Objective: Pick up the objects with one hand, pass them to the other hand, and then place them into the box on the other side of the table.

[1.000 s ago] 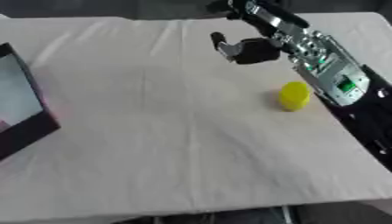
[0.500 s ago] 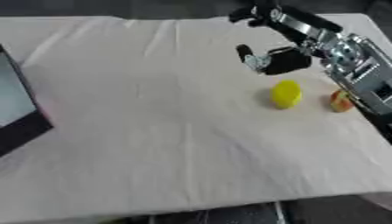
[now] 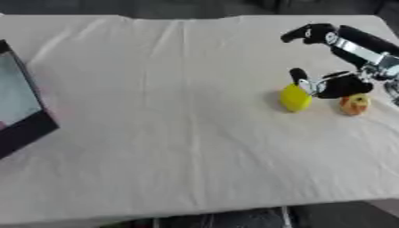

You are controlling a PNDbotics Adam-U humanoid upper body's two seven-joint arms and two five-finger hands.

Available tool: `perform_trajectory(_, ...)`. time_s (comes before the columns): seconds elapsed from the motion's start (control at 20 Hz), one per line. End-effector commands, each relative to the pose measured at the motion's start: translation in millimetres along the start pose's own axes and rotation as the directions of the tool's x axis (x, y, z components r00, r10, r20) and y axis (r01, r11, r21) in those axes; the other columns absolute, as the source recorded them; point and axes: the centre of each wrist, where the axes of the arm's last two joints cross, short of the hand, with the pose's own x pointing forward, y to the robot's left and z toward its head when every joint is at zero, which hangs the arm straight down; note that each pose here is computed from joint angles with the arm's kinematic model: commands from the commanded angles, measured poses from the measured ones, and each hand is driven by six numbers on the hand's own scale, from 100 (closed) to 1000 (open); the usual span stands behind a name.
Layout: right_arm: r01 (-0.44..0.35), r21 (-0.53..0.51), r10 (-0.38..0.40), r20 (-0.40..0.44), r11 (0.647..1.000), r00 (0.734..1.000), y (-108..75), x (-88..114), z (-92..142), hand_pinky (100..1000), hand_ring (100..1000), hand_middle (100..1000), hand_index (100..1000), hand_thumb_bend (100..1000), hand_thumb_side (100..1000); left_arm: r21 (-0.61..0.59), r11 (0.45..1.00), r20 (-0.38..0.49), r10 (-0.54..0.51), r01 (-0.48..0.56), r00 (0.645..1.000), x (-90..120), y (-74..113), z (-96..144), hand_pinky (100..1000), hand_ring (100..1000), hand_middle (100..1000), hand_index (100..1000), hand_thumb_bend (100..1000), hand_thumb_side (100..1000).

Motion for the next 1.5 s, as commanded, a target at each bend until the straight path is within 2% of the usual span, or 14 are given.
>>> perform_trajectory(0.05,-0.088,0.0,0.088,0.016,0.996,0.996,-20.3,-2,12,940,964,854,901,100,143,0.043,0.999,0.002,-0.031,0.031,1.0,1,21.2,3,892,805,795,823,367,667)
perform_trajectory(0.15,-0.101,0.038,0.101,0.011,0.994,0.995,-21.7,-12,20,940,966,856,902,100,161,0.044,0.999,-0.004,-0.029,0.029,1.0,0,20.9,3,891,805,794,820,366,668)
perform_trajectory(0.3,-0.096,0.105,0.098,-0.016,0.99,0.995,-25.0,-34,28,948,973,861,907,100,271,0.04,0.999,-0.011,-0.027,0.028,1.0,-2,19.8,3,889,805,792,817,366,670)
perform_trajectory(0.45,-0.074,0.149,0.082,-0.043,0.986,0.996,-38.1,-58,35,950,977,864,908,100,290,0.036,0.999,-0.013,-0.027,0.028,1.0,-3,18.9,3,888,804,790,814,363,670)
perform_trajectory(0.65,-0.088,0.2,0.102,-0.065,0.976,0.993,-56.7,-82,44,955,982,874,918,100,292,0.032,0.999,-0.014,-0.029,0.029,0.999,-2,17.8,2,887,803,787,812,362,671)
perform_trajectory(0.7,-0.097,0.21,0.113,-0.068,0.973,0.991,-60.1,-86,46,956,981,873,920,100,242,0.032,0.999,-0.015,-0.029,0.03,0.999,-2,17.6,2,887,803,787,812,361,671)
perform_trajectory(0.75,-0.104,0.219,0.122,-0.071,0.97,0.99,-62.6,-90,47,955,981,871,918,100,257,0.032,0.999,-0.016,-0.029,0.03,0.999,-3,17.4,1,886,803,785,811,359,671)
perform_trajectory(0.9,-0.118,0.238,0.143,-0.09,0.964,0.986,-66.5,-98,51,954,981,864,914,107,218,0.031,0.999,-0.022,-0.028,0.028,0.999,-4,16.4,1,885,802,783,809,358,671)
perform_trajectory(1.3,-0.152,0.332,0.195,-0.102,0.931,0.975,-67.7,-111,59,966,993,830,897,358,278,0.035,0.999,-0.03,-0.028,0.029,0.999,-4,16.2,-1,881,798,775,803,352,668)
perform_trajectory(1.5,-0.16,0.371,0.216,-0.113,0.915,0.97,-67.6,-120,63,966,992,824,897,440,249,0.033,0.999,-0.033,-0.029,0.03,0.999,-4,15.0,-2,879,796,773,802,350,667)
